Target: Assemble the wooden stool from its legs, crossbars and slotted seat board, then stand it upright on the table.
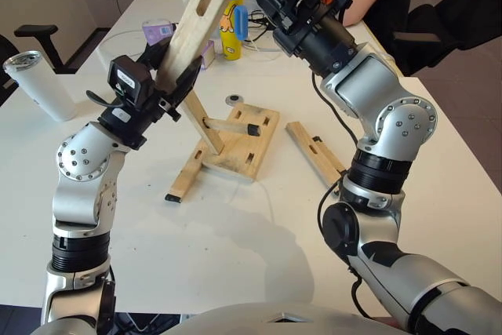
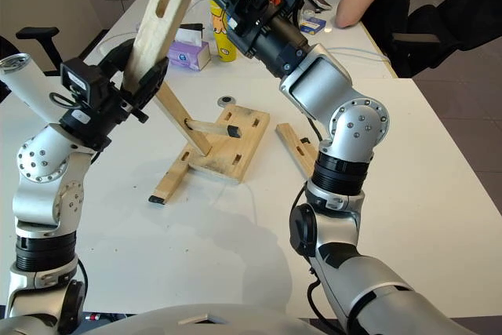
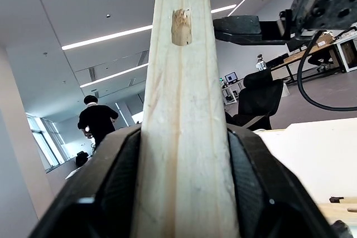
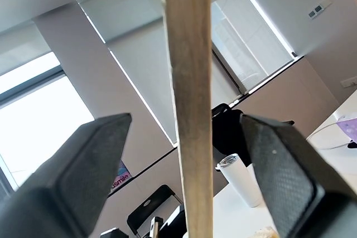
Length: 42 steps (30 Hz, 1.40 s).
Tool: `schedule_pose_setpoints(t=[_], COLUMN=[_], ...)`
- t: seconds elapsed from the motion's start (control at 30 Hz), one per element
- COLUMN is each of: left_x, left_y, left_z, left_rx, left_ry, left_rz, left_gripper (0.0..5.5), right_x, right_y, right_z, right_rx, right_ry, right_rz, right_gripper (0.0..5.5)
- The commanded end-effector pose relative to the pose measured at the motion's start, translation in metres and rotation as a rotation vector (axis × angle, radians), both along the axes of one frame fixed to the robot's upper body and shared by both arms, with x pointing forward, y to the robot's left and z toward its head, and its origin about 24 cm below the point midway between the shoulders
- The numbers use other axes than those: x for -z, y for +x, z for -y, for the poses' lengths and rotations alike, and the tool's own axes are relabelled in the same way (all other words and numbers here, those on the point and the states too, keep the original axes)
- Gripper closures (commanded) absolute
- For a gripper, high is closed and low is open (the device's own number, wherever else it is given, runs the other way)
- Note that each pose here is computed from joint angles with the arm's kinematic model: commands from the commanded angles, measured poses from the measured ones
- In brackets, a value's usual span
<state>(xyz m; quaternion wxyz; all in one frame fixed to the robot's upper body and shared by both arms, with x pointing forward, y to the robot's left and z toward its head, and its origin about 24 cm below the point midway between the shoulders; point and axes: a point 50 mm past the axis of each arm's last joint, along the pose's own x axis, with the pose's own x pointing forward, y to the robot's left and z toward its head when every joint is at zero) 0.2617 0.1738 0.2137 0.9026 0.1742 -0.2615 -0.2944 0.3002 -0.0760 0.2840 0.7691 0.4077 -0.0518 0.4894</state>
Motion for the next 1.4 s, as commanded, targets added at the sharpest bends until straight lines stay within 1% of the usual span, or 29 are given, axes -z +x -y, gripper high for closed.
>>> schedule_pose_setpoints(t=[0.03, 0.17, 0.33, 0.5, 0.57, 0.73, 0.93, 0.97, 1.13, 1.2, 1.3, 1.33, 1.4], left_x=[-0.001, 0.008, 0.011, 0.010, 0.009, 0.009, 0.010, 0.010, 0.012, 0.014, 0.019, 0.019, 0.017], left_y=[-0.002, -0.001, 0.000, 0.001, 0.001, 0.000, -0.001, -0.002, -0.001, -0.003, -0.013, -0.015, -0.019], left_z=[0.004, 0.010, 0.011, 0.010, 0.009, 0.011, 0.010, 0.010, 0.007, 0.004, 0.001, -0.001, -0.011], left_rx=[0.008, 0.024, 0.017, 0.015, 0.018, 0.046, 0.055, 0.053, 0.039, 0.054, 0.155, 0.199, 0.318], left_ry=[0.058, 0.124, 0.154, 0.143, 0.124, 0.090, 0.079, 0.081, 0.058, 0.051, -0.069, -0.155, -0.427], left_rz=[0.008, -0.015, -0.025, -0.025, -0.027, -0.050, -0.067, -0.068, -0.091, -0.132, -0.258, -0.303, -0.408], left_gripper=[3.45, 3.45, 3.45, 3.45, 3.45, 3.45, 3.45, 3.16, 2.42, 2.39, 2.39, 2.39, 2.39], right_x=[-0.009, -0.013, -0.012, -0.010, -0.009, -0.005, 0.000, 0.000, 0.002, 0.001, -0.004, -0.007, -0.011], right_y=[0.001, 0.003, 0.004, 0.004, 0.004, 0.004, 0.005, 0.005, 0.008, 0.011, 0.020, 0.022, 0.025], right_z=[0.000, 0.004, 0.005, 0.005, 0.004, 0.003, 0.003, 0.004, 0.008, 0.012, 0.029, 0.036, 0.047], right_rx=[0.004, 0.009, 0.017, 0.015, 0.017, 0.027, 0.052, 0.056, 0.084, 0.109, 0.166, 0.186, 0.222], right_ry=[0.022, 0.064, 0.072, 0.054, 0.043, 0.011, -0.032, -0.036, -0.045, -0.042, 0.012, 0.036, 0.075], right_rz=[0.008, 0.001, -0.012, -0.006, -0.005, 0.005, 0.024, 0.027, 0.031, 0.028, 0.017, 0.017, 0.028], right_gripper=[1.85, 1.85, 2.61, 3.32, 3.68, 4.33, 4.43, 4.43, 4.47, 4.47, 4.47, 4.47, 4.47])
